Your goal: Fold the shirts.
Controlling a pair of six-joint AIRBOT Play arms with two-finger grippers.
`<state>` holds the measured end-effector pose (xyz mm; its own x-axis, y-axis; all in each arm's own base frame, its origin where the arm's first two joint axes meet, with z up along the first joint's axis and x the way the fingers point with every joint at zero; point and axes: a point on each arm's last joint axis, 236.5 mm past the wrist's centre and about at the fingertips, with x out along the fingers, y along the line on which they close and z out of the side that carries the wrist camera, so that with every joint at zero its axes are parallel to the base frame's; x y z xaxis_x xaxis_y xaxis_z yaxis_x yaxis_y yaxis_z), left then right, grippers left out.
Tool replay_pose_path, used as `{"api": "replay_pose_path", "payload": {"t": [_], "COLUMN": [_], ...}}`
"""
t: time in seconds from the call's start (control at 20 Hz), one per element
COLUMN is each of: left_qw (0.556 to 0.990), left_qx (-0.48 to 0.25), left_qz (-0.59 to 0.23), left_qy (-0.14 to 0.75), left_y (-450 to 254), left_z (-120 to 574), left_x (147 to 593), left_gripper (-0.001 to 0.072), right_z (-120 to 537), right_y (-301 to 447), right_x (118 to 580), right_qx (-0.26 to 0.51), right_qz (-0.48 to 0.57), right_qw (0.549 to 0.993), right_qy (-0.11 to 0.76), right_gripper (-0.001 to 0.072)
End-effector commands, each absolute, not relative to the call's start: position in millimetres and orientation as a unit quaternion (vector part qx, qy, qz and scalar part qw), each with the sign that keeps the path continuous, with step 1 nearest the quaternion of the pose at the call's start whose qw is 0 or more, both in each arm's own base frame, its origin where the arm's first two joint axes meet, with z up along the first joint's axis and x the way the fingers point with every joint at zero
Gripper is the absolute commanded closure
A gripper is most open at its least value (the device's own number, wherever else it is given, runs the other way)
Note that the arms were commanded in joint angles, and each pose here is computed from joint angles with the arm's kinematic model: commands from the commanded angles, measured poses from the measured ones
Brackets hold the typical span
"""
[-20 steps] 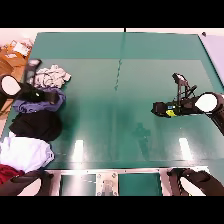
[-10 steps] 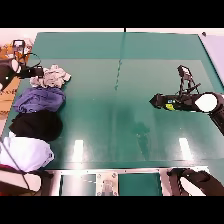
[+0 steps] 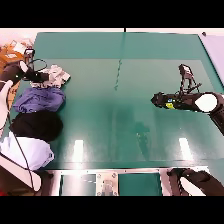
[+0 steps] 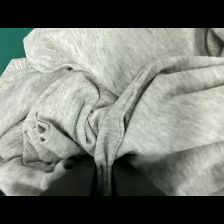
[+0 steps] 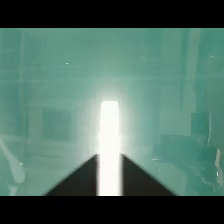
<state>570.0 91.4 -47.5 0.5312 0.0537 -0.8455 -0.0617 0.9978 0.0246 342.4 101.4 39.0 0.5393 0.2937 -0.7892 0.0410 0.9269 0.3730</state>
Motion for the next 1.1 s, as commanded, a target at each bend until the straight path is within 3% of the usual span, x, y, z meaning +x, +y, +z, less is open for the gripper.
{"api": "replay_pose_path", "payload": {"t": [0.0,0.05,0.25,0.45,0.7,1.0,1.05], "left_qw": [0.879,0.892,0.934,0.913,0.831,0.726,0.706], "left_qx": [-0.039,-0.043,-0.029,-0.041,-0.018,0.019,0.01], "left_qz": [-0.006,-0.02,-0.106,-0.246,-0.359,-0.383,-0.38], "left_qy": [0.476,0.45,0.34,0.323,0.425,0.571,0.598], "left_y": [65,53,-36,-168,-303,-391,-393], "left_z": [17,56,215,285,215,11,-9], "left_x": [577,582,555,469,389,298,285], "left_gripper": [0.0689,0.0689,0.0689,0.0689,0.0688,0.0678,0.0316], "right_z": [38,37,37,49,47,41,39], "right_y": [101,101,78,37,17,21,22], "right_x": [341,338,338,344,335,321,319], "right_qx": [0.176,0.175,0.189,0.199,0.201,0.196,0.196], "right_qz": [0.073,0.073,0.045,0.008,-0.01,-0.004,-0.003], "right_qw": [0.857,0.855,0.849,0.852,0.842,0.825,0.822], "right_qy": [0.478,0.483,0.492,0.483,0.501,0.529,0.535], "right_gripper": [0.062,0.07,0.0701,0.0702,0.0702,0.0701,0.06]}}
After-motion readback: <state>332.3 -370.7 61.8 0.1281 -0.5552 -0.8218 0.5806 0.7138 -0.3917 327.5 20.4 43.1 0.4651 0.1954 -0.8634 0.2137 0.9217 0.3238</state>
